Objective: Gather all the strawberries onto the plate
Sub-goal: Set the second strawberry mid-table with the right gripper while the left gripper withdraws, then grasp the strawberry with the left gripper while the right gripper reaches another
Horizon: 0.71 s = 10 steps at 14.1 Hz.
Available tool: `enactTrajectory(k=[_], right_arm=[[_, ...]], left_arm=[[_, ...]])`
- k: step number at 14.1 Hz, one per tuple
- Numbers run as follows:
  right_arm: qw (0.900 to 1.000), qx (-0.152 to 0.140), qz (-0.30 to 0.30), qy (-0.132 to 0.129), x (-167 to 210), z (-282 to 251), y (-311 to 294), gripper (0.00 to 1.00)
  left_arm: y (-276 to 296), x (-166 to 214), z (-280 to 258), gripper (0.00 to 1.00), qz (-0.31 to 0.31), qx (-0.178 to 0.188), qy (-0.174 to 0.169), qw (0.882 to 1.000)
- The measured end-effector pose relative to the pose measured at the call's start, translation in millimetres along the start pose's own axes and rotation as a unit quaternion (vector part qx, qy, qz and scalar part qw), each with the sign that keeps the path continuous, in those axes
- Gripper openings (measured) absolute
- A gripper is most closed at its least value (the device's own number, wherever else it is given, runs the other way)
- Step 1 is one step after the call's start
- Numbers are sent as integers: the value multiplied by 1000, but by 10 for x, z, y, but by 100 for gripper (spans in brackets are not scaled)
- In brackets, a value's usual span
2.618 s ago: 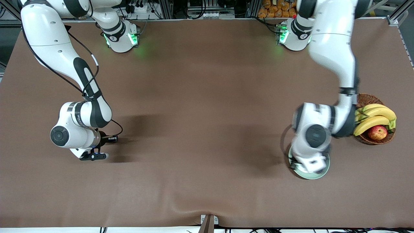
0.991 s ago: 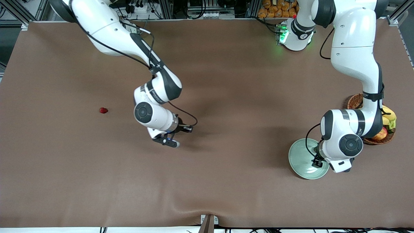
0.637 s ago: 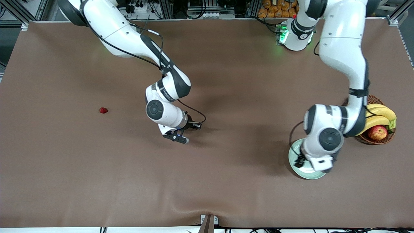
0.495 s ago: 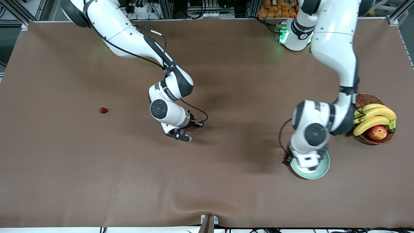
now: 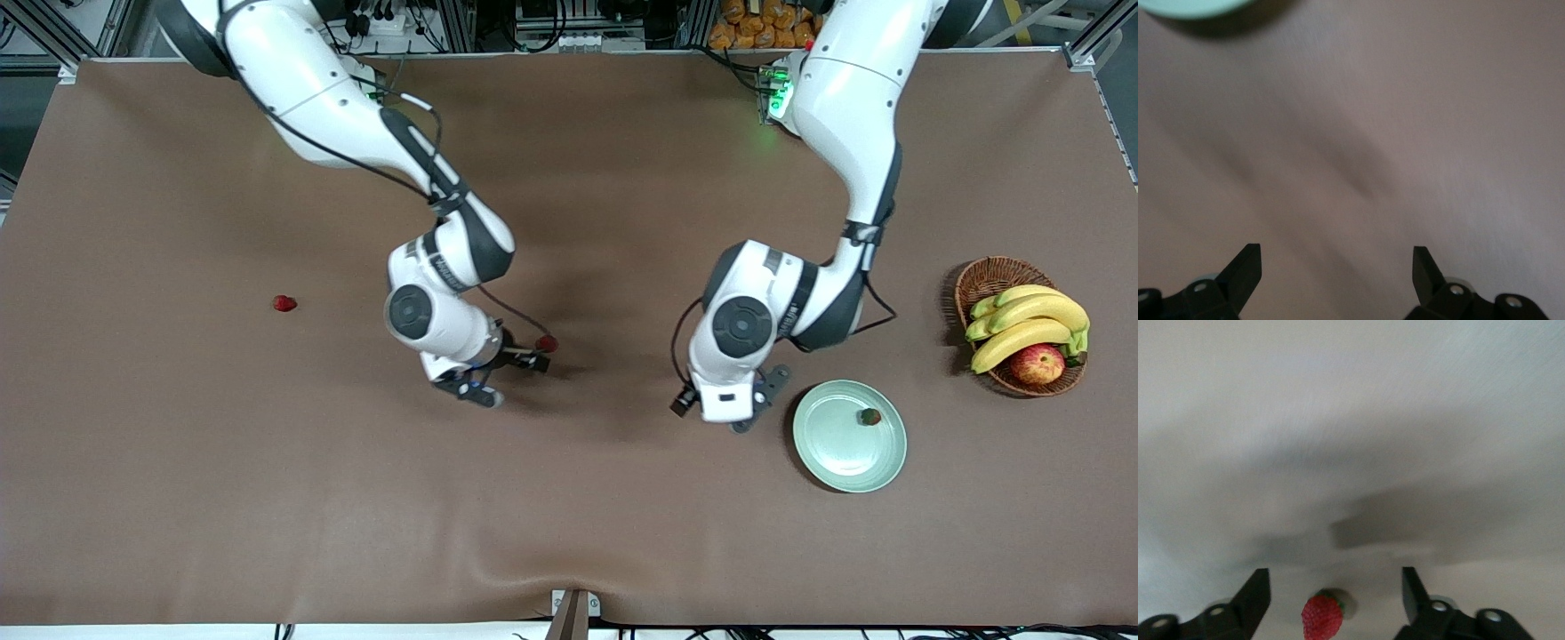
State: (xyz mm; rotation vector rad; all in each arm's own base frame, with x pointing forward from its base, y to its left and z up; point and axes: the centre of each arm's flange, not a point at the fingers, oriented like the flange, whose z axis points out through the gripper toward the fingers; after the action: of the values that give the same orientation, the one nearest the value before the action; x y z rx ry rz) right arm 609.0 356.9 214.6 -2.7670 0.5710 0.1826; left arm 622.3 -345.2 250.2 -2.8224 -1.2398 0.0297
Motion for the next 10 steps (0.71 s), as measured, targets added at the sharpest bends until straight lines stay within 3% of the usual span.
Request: enactTrajectory(k=[4,6,10], right_arm=[[1000,-2,20,12,615,-883,473,100],[1000,-9,5,4,810,-1177,787,100],[997,-58,-45,-24,1063,-1484,1702,100]], left_arm=[[165,-744,42,100,12,-5,-1,1000],[310,-1191,39,100,7,-26,0,1000],[516,-1924,130,100,9,-77,0,997]])
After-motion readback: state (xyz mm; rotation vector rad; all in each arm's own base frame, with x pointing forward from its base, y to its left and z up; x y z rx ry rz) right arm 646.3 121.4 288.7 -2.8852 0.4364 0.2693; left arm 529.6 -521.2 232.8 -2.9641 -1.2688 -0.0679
